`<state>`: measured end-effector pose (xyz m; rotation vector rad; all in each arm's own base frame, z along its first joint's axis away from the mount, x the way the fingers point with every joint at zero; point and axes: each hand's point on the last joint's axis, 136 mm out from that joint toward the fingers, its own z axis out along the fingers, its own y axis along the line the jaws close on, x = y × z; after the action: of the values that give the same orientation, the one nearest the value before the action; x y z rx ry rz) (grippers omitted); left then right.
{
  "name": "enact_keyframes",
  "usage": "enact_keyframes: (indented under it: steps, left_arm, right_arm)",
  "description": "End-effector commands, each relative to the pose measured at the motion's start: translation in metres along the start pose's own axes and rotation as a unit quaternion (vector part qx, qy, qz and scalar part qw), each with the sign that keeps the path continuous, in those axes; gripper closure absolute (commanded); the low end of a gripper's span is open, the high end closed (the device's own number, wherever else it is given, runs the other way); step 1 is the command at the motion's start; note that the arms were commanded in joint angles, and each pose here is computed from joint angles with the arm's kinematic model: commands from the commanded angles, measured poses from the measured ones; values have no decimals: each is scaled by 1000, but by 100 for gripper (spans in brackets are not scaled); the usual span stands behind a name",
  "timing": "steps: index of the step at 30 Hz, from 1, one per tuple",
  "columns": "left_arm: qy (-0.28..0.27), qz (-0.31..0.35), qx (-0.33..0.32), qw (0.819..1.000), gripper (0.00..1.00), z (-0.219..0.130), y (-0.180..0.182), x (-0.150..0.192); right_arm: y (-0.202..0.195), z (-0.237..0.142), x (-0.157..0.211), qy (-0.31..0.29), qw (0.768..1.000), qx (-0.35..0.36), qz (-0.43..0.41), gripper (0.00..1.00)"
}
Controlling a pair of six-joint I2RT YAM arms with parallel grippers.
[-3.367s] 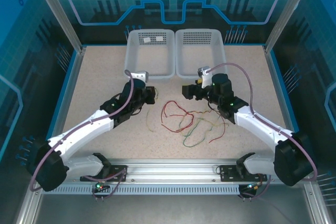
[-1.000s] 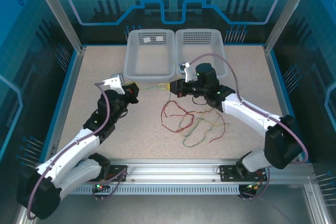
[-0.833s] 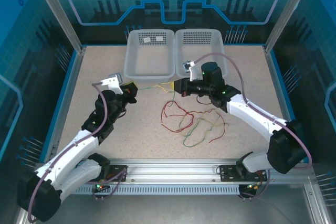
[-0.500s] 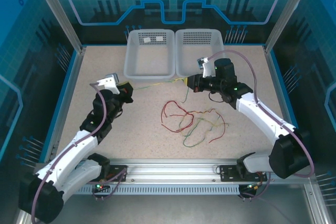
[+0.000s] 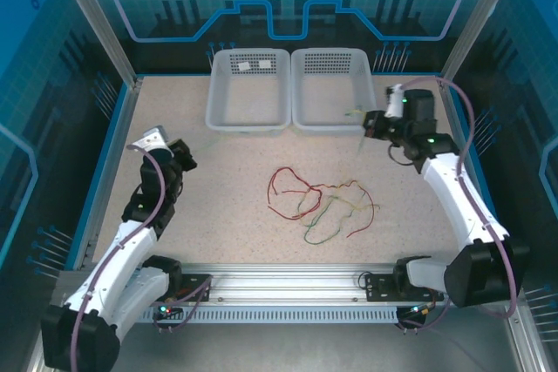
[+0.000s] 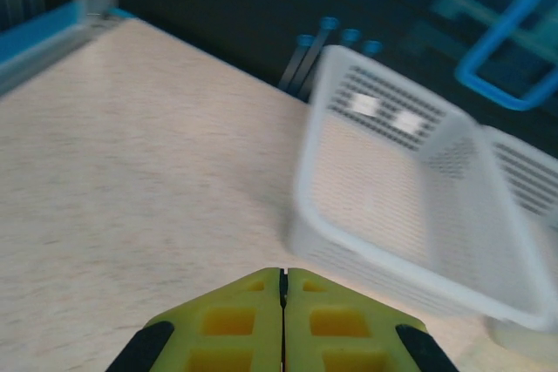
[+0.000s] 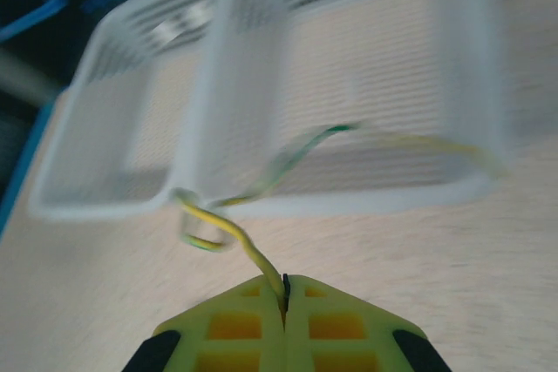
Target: Untangle the cables
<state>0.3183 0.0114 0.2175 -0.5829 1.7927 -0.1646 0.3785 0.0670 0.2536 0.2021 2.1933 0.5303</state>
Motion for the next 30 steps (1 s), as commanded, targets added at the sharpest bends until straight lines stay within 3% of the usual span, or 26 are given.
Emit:
enact_keyframes:
  steps: [1, 6, 14, 19, 30]
  left_arm:
    - [-4, -7, -70, 998, 100, -4, 35, 2]
    - [-5, -27, -69, 997, 100, -4, 41, 0]
    - [-4, -35, 110, 993, 100, -20, -29, -23]
    - [-7, -48, 208, 977, 100, -39, -70, -47]
    - [-51, -100, 365, 924, 100, -91, -132, -109]
  right_arm:
    - [-28, -20, -11, -29, 998, 59, 25, 100]
    - [-33, -33, -22, -48, 997, 58, 25, 100]
    - [6, -39, -38, -63, 997, -36, 5, 100]
    - [37, -26, -49, -45, 992, -116, 2, 100]
    - [63, 53, -92, 0, 987, -158, -6, 100]
